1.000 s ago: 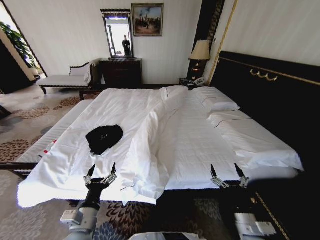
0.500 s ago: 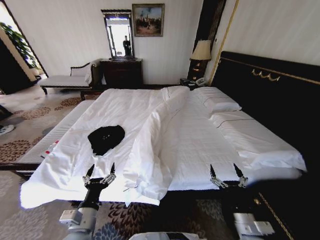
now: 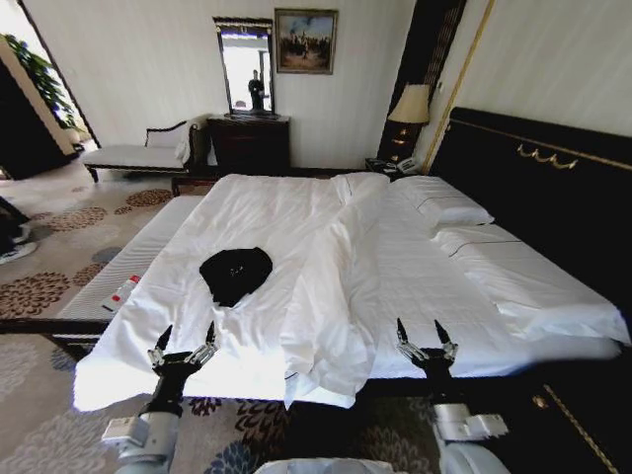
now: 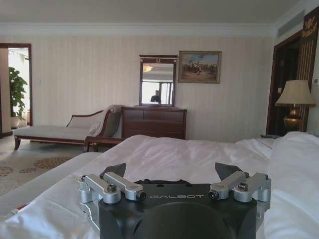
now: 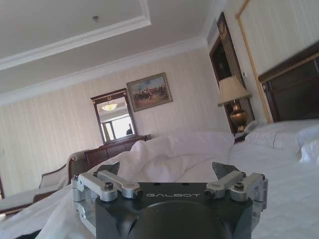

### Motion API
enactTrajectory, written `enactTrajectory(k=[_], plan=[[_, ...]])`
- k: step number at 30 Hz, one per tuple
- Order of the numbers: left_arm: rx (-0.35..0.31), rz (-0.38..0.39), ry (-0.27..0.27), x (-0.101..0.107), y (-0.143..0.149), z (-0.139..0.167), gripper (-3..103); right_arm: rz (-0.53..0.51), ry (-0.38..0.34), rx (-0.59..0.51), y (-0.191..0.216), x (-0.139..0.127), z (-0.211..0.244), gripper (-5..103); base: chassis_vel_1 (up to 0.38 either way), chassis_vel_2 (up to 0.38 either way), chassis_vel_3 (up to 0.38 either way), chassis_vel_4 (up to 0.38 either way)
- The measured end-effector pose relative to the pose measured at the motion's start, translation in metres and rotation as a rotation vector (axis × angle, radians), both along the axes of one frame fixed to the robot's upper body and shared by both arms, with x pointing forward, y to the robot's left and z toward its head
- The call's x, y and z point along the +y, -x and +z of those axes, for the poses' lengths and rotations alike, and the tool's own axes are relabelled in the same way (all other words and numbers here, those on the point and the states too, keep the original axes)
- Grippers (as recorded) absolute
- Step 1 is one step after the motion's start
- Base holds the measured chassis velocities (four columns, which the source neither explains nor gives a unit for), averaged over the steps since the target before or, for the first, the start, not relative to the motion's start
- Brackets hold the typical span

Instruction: Fold the clothes on the bed.

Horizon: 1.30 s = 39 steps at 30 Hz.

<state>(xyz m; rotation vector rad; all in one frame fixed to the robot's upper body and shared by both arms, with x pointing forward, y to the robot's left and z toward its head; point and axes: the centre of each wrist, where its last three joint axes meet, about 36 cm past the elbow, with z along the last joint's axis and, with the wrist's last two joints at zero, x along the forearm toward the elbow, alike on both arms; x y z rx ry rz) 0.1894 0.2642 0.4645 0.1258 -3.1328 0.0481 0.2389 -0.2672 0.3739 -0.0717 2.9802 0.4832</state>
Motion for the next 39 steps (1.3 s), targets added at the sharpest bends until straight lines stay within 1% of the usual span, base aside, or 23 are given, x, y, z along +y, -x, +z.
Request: enactTrajectory(k=[5, 6, 9, 10, 11, 12, 13, 14, 16, 17, 20, 21, 22, 26, 29, 33, 37, 38, 39], plan=[[0.0, 0.043, -0.026, 0.004, 0.006, 0.006, 100, 0.079, -0.271, 0.086, -0.036, 0.013, 0.019, 100, -0.046, -0.031, 0.023, 0.009], [0.0, 0.043, -0.026, 0.004, 0.006, 0.006, 100, 0.079, -0.271, 0.086, -0.036, 0.013, 0.019, 100, 0.0, 0.0, 0.0, 0.0], [0.005, 0.063, -0.036, 0.004, 0.009, 0.006, 100, 0.139, -0.387, 0.144, -0.056, 0.018, 0.039, 100, 0.0, 0.0, 0.0, 0.0], [0.006, 0.068, -0.039, 0.003, 0.01, 0.007, 100, 0.161, -0.414, 0.163, -0.061, 0.02, 0.047, 100, 0.0, 0.0, 0.0, 0.0], [0.006, 0.068, -0.039, 0.003, 0.01, 0.007, 100, 0.161, -0.414, 0.163, -0.061, 0.02, 0.047, 100, 0.0, 0.0, 0.0, 0.0], [0.007, 0.073, -0.041, 0.002, 0.011, 0.007, 100, 0.184, -0.435, 0.194, -0.067, 0.022, 0.054, 100, 0.0, 0.0, 0.0, 0.0], [0.008, 0.078, -0.044, 0.002, 0.012, 0.007, 100, 0.204, -0.435, 0.224, -0.072, 0.024, 0.059, 100, 0.0, 0.0, 0.0, 0.0], [0.008, 0.083, -0.046, 0.001, 0.013, 0.008, 100, 0.219, -0.419, 0.248, -0.076, 0.026, 0.062, 100, 0.0, 0.0, 0.0, 0.0], [0.01, 0.094, -0.052, 0.001, 0.016, 0.009, 100, 0.235, -0.368, 0.281, -0.084, 0.031, 0.062, 100, 0.0, 0.0, 0.0, 0.0], [0.01, 0.094, -0.052, 0.001, 0.016, 0.009, 100, 0.235, -0.368, 0.281, -0.084, 0.031, 0.062, 100, 0.0, 0.0, 0.0, 0.0], [0.009, 0.112, -0.064, 0.001, 0.019, 0.01, 100, 0.252, -0.279, 0.351, -0.092, 0.043, 0.059, 100, 0.0, 0.0, 0.0, 0.0], [0.008, 0.115, -0.066, 0.001, 0.02, 0.011, 100, 0.256, -0.257, 0.363, -0.095, 0.044, 0.058, 100, 0.0, 0.0, 0.0, 0.0], [0.008, 0.115, -0.066, 0.001, 0.02, 0.011, 100, 0.256, -0.257, 0.363, -0.095, 0.044, 0.058, 100, 0.0, 0.0, 0.0, 0.0], [0.007, 0.13, -0.074, 0.001, 0.022, 0.012, 100, 0.278, -0.171, 0.397, -0.106, 0.047, 0.045, 100, 0.0, 0.0, 0.0, 0.0], [0.009, 0.134, -0.08, -0.001, 0.024, 0.012, 100, 0.293, -0.159, 0.4, -0.11, 0.051, 0.044, 100, 0.0, 0.0, 0.0, 0.0], [0.011, 0.137, -0.089, -0.003, 0.026, 0.011, 100, 0.318, -0.178, 0.388, -0.115, 0.058, 0.047, 100, 0.0, 0.0, 0.0, 0.0], [0.013, 0.143, -0.095, -0.003, 0.028, 0.01, 100, 0.326, -0.229, 0.339, -0.121, 0.067, 0.05, 100, 0.0, 0.0, 0.0, 0.0], [0.013, 0.143, -0.095, -0.003, 0.028, 0.01, 100, 0.326, -0.229, 0.339, -0.121, 0.067, 0.05, 100, 0.0, 0.0, 0.0, 0.0], [0.012, 0.146, -0.095, -0.003, 0.028, 0.011, 100, 0.324, -0.255, 0.317, -0.124, 0.068, 0.052, 100, 0.0, 0.0, 0.0, 0.0]])
